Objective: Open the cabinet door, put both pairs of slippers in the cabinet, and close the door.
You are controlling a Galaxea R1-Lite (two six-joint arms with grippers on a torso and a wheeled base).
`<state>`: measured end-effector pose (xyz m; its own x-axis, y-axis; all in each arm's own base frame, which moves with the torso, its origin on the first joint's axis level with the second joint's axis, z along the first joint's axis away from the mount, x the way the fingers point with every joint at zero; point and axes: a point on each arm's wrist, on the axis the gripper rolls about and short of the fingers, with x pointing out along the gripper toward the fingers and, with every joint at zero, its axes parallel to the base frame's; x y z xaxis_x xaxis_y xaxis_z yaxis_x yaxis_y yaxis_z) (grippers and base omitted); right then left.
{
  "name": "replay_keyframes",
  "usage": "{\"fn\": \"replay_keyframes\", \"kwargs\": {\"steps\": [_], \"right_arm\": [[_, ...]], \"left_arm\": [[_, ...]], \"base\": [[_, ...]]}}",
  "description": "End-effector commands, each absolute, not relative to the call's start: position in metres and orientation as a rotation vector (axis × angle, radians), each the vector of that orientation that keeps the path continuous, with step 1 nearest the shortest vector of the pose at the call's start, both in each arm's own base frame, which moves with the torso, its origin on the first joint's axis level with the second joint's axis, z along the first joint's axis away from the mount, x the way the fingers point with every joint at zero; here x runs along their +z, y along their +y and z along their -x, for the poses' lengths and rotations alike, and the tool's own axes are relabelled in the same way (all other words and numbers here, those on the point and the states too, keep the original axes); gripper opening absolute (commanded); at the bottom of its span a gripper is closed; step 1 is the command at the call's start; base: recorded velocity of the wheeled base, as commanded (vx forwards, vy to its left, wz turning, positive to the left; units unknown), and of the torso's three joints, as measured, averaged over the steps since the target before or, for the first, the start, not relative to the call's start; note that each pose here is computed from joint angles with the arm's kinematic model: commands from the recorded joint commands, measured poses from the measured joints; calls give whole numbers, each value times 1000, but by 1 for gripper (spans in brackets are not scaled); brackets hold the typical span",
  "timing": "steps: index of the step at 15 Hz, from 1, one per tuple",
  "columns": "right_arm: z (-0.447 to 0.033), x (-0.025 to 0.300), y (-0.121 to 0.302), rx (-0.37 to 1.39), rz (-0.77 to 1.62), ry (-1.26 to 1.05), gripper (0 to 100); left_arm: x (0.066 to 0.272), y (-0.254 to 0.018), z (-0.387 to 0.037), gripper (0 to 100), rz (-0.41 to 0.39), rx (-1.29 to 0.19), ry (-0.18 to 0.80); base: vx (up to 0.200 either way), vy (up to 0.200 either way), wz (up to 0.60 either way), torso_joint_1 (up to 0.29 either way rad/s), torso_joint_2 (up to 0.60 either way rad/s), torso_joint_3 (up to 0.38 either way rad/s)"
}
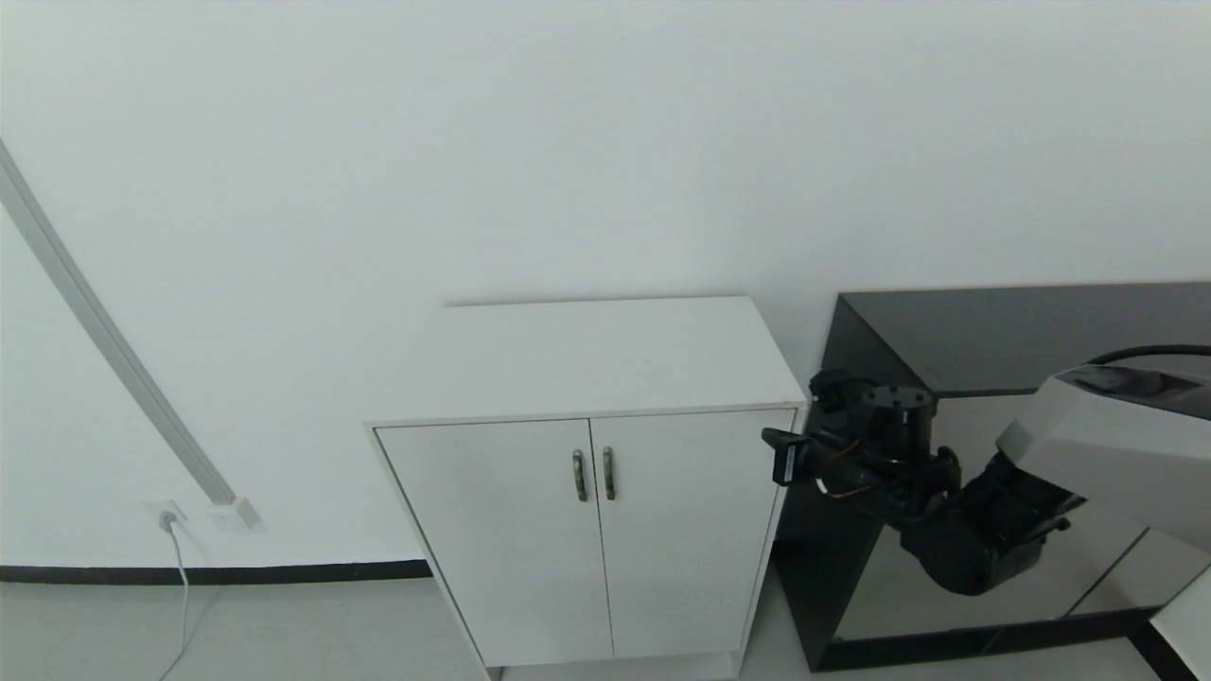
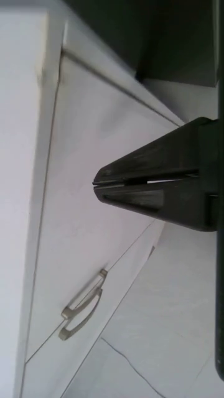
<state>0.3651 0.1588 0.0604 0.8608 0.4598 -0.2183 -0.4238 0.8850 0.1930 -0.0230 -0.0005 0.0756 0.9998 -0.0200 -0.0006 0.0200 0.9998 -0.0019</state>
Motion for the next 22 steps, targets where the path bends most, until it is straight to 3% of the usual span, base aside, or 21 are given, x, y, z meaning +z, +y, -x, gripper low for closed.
{"fn": "replay_keyframes", "kwargs": {"steps": [1, 6, 12, 22], "right_arm": [[-339, 85, 142, 434, -142, 221, 0], [-273, 118, 85, 319, -96, 181, 0], [-191, 126, 30, 162, -26, 172, 0], [-108, 125, 16, 157, -8, 204, 0]], "left_arm": [[76, -1, 23, 0, 2, -20, 3], [76, 0, 23, 0, 3, -18, 2], [76, -1, 23, 0, 3, -20, 2], [76, 0, 23, 0, 3, -18, 3]], "base": [[0, 0, 0, 0, 0, 0], [0, 0, 0, 0, 0, 0], [0, 0, 0, 0, 0, 0], [0, 0, 0, 0, 0, 0]]}}
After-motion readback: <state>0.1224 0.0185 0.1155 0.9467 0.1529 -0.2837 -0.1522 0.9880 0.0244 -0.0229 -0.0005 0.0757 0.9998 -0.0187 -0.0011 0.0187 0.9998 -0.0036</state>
